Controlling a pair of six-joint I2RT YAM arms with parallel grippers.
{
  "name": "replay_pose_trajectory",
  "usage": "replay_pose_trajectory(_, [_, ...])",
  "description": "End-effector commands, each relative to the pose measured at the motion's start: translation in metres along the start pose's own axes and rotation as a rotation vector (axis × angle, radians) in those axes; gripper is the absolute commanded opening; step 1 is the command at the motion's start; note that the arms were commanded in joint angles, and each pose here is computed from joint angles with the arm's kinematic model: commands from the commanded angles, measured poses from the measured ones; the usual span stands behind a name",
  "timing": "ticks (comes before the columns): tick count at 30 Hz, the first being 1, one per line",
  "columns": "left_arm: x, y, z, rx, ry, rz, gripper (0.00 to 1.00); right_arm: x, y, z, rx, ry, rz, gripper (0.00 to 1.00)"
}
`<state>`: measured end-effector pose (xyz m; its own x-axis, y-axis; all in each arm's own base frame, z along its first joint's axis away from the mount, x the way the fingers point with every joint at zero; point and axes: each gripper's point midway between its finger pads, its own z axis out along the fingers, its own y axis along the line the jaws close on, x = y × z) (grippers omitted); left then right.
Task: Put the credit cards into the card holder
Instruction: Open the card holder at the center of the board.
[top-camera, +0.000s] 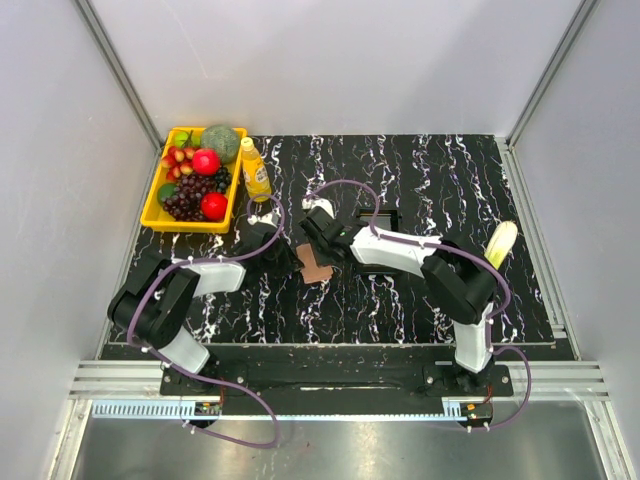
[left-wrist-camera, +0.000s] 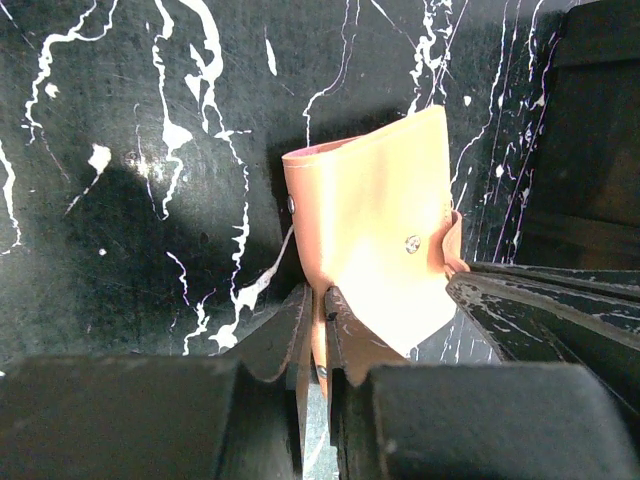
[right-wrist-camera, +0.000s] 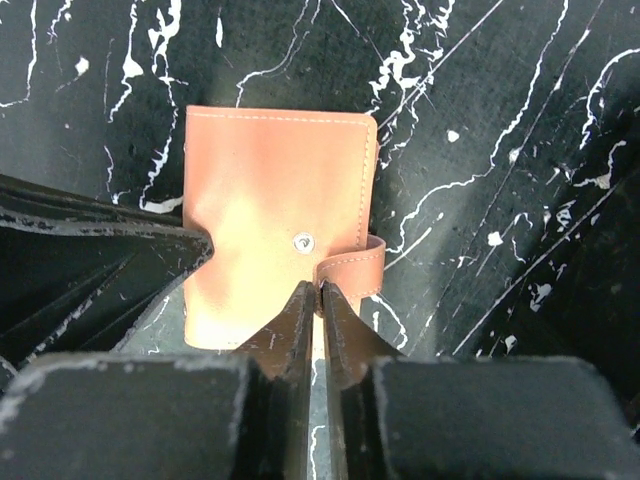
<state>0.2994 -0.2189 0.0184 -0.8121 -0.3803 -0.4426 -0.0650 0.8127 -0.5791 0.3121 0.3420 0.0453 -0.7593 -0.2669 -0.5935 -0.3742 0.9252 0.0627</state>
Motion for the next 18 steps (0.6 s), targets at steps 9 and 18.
replay_pose_trajectory(9, [-0.01, 0.029, -0.002, -0.108, -0.022, 0.046, 0.05, -0.011, -0.031, -0.018, 0.019, -0.056, 0.081, 0.0])
replay_pose_trajectory(18, [-0.018, 0.034, -0.01, -0.17, -0.012, 0.122, 0.03, -0.026, -0.042, -0.007, 0.007, -0.087, 0.066, 0.01])
